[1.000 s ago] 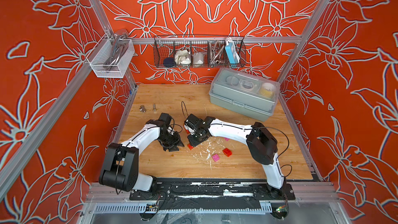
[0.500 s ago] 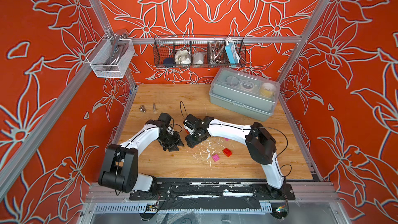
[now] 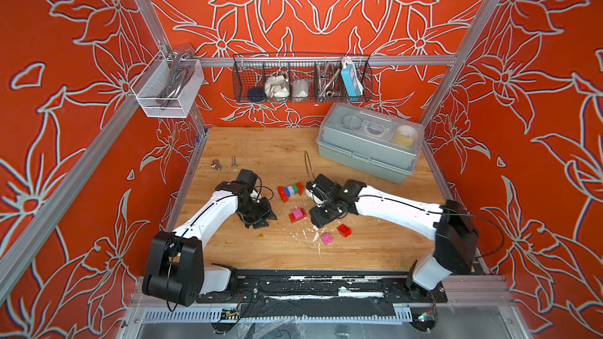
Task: Assemble the number 1 with lego
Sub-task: Assemble the lego brick with the lego brick, then pick up the lego brick from the center of the board.
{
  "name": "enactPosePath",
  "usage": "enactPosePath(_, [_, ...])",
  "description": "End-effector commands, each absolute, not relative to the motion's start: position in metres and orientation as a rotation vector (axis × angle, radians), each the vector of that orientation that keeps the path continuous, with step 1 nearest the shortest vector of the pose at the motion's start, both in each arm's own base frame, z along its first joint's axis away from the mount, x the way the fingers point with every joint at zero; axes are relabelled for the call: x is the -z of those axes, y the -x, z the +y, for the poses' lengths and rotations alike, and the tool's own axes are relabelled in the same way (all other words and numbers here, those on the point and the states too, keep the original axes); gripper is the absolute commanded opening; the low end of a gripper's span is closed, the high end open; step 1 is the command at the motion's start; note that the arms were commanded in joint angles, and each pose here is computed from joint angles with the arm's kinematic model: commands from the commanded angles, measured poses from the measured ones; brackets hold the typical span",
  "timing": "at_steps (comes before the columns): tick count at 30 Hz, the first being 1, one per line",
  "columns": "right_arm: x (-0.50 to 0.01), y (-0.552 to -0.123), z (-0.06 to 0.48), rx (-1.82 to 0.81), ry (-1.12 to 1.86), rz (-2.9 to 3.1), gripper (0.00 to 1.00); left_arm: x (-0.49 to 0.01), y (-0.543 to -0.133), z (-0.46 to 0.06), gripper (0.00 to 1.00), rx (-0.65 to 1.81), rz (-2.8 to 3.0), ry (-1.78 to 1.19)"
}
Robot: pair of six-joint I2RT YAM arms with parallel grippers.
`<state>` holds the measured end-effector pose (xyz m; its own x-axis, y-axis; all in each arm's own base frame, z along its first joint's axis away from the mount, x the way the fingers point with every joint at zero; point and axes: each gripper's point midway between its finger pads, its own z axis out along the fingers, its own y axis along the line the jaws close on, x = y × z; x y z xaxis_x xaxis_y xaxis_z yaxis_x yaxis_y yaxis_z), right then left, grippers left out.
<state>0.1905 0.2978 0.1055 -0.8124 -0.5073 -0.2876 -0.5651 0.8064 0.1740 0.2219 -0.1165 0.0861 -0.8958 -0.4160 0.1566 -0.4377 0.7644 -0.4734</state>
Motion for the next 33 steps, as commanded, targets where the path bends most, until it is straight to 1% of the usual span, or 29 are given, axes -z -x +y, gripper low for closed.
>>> enactPosePath(1, [-0.084, -0.176, 0.266, -0.297, 0.743, 2.854, 0.56, -0.088, -0.216, -0.109, 0.39, -0.754, -2.927, -0.737])
enactPosePath(5, [-0.070, -0.165, 0.258, -0.269, 0.765, 2.917, 0.66, -0.083, -0.211, -0.108, 0.40, -0.738, -2.921, -0.755])
enactPosePath(8, [-0.063, -0.164, 0.257, -0.249, 0.769, 2.928, 0.69, -0.077, -0.207, -0.107, 0.40, -0.724, -2.911, -0.755])
enactPosePath(15, [-0.049, -0.162, 0.264, -0.260, 0.811, 2.956, 0.59, -0.072, -0.204, -0.105, 0.40, -0.713, -2.922, -0.754])
enactPosePath(20, [-0.042, -0.157, 0.272, -0.287, 0.809, 2.969, 0.59, -0.068, -0.203, -0.105, 0.40, -0.707, -2.909, -0.741])
enactPosePath(26, [-0.038, -0.156, 0.278, -0.315, 0.784, 2.982, 0.63, -0.068, -0.204, -0.106, 0.40, -0.709, -2.910, -0.735])
enactPosePath(33, [-0.024, -0.153, 0.273, -0.261, 0.756, 3.024, 0.57, -0.070, -0.205, -0.107, 0.40, -0.722, -2.909, -0.727])
